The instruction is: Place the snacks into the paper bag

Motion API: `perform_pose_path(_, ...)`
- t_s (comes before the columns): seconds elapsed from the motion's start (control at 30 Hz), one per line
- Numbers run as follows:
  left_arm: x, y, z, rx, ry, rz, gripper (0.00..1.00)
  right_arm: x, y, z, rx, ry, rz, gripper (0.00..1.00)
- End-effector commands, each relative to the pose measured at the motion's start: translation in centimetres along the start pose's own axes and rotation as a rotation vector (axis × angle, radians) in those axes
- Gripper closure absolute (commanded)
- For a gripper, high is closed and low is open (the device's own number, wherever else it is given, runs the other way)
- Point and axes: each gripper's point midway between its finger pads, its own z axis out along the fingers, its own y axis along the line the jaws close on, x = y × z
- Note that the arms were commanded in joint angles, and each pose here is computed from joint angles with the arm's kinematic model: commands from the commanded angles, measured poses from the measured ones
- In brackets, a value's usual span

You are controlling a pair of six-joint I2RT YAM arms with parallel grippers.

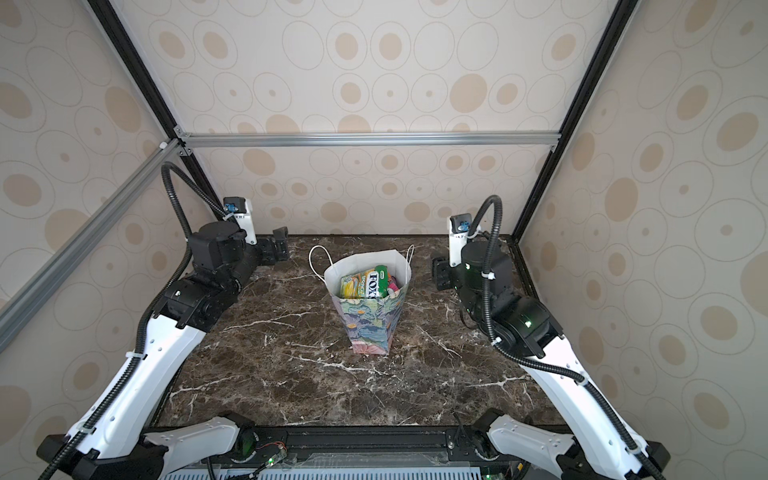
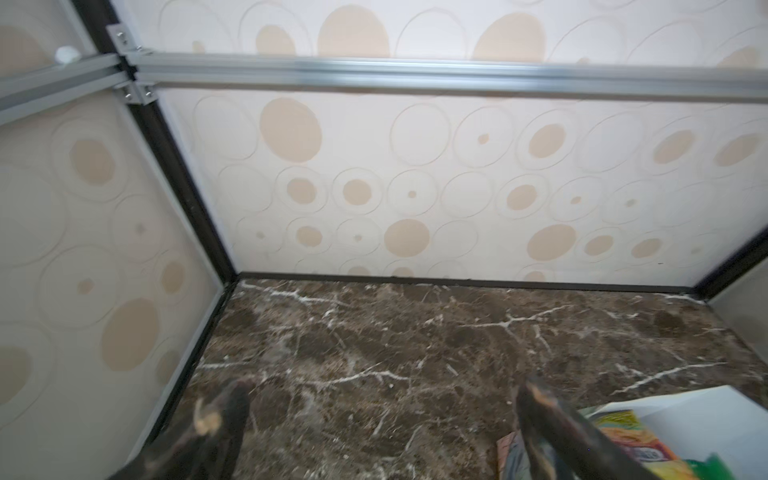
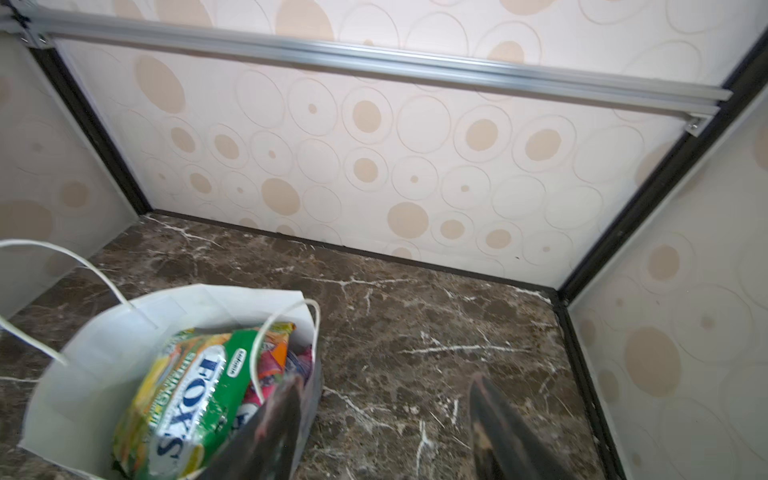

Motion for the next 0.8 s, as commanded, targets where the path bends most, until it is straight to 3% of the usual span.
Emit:
perform_pose_path(0.0, 4.2, 4.5, 1.1, -0.22, 0.022, 0.005, 0.0, 4.8, -2.8, 0.5, 0.125, 0.083, 0.025, 0.32)
perform_pose_path(0.13, 11.3, 9.6, 2.2, -0.423, -0.025, -0.009, 0.0, 10.2, -6.2, 1.9, 0.277, 0.09, 0.056, 0.19)
perform_pose_path(0.3, 18.6, 13.7, 3.1, -0.488, -0.127, -0.075, 0.0, 17.8, -10.4, 4.3, 0.479, 0.094, 0.063, 0.1)
perform_pose_path(0.47, 22.2, 14.6, 5.4, -0.459, -0.124, -0.01, 0.0, 24.1, -12.5, 7.6, 0.527, 0.022, 0.114, 0.06)
perform_pose_path(0.57, 23.7, 14.0, 7.2, -0.377, -0.097, 0.015, 0.0, 26.4, -13.4, 9.8, 0.511, 0.053, 0.148, 0.06)
perform_pose_path(0.77, 23.8, 11.7, 7.1, -0.214, -0.13, 0.048, 0.01, 26.7, -13.2, 13.1, 0.398, 0.005, 0.164, 0.05)
